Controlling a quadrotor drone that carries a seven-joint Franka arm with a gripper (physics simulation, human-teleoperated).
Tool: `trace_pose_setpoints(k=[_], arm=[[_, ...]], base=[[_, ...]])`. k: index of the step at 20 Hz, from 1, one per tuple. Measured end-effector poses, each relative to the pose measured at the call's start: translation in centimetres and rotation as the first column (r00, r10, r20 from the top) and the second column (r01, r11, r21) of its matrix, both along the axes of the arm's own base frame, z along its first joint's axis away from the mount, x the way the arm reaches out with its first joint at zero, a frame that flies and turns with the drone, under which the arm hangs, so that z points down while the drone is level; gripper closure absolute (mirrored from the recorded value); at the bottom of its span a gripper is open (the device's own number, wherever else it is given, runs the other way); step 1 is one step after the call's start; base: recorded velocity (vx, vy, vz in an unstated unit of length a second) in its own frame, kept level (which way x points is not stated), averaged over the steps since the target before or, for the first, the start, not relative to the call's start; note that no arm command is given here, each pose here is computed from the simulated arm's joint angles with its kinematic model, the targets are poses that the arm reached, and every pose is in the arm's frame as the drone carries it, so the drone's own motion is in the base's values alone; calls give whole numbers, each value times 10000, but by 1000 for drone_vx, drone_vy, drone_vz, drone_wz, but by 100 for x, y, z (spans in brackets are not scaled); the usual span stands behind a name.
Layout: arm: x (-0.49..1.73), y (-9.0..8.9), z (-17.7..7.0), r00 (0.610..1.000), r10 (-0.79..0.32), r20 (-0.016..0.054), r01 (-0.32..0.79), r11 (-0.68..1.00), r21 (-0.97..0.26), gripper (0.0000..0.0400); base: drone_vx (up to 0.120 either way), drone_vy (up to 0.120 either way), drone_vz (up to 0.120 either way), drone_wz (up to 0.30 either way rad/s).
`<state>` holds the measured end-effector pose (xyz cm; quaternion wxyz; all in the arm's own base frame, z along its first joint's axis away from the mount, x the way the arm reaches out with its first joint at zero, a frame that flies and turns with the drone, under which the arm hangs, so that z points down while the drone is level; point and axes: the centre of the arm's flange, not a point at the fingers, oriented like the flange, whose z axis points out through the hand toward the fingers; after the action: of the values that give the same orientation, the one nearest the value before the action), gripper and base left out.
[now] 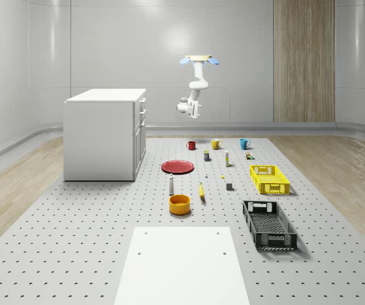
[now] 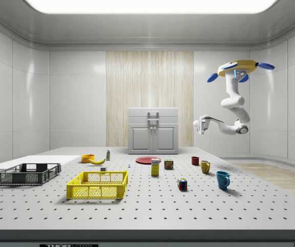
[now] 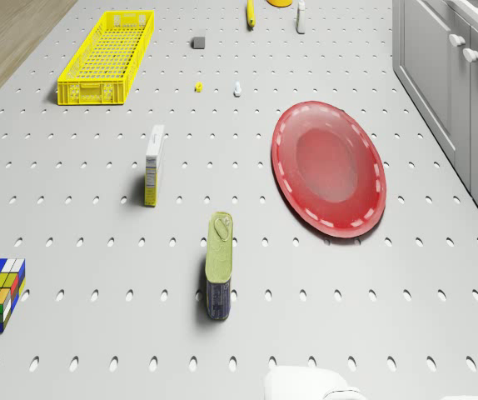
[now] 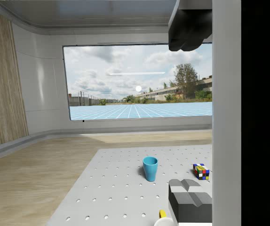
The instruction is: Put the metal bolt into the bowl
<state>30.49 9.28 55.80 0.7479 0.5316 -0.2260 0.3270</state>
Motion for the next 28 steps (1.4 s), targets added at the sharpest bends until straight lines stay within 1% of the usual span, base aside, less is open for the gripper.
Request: trace_pose_setpoints(k=[2, 4, 6, 8, 11, 14, 15, 19, 22, 23, 28], arm=[[9, -147, -268, 9999, -115, 18, 115, 9522, -3054, 0], [15, -322, -447, 9998, -199, 51, 196, 8450, -5343, 0], [18, -482, -551, 9996, -252, 81, 239, 7269, -6864, 0], [19, -608, -607, 9995, -284, 101, 256, 6234, -7815, 0], [20, -739, -646, 9995, -309, 114, 256, 5095, -8601, 0], [19, -818, -661, 9994, -321, 117, 246, 4379, -8987, 0], [19, -837, -664, 9994, -324, 117, 243, 4209, -9068, 0], [19, -885, -669, 9994, -330, 117, 232, 3762, -9262, 0], [19, -904, -671, 9994, -332, 116, 227, 3583, -9333, 0], [19, -908, -671, 9994, -333, 115, 226, 3542, -9349, 0], [19, -921, -672, 9994, -333, 114, 221, 3418, -9395, 0]], base=[[120, 0, -120, 0], [120, 0, -120, 0], [120, 0, -120, 0], [120, 0, -120, 0], [120, 0, -120, 0], [120, 0, -107, 0], [120, 0, 0, 0], [120, 0, 0, 0], [120, 120, 0, 0], [120, 0, -40, 0], [120, 0, -120, 0]])
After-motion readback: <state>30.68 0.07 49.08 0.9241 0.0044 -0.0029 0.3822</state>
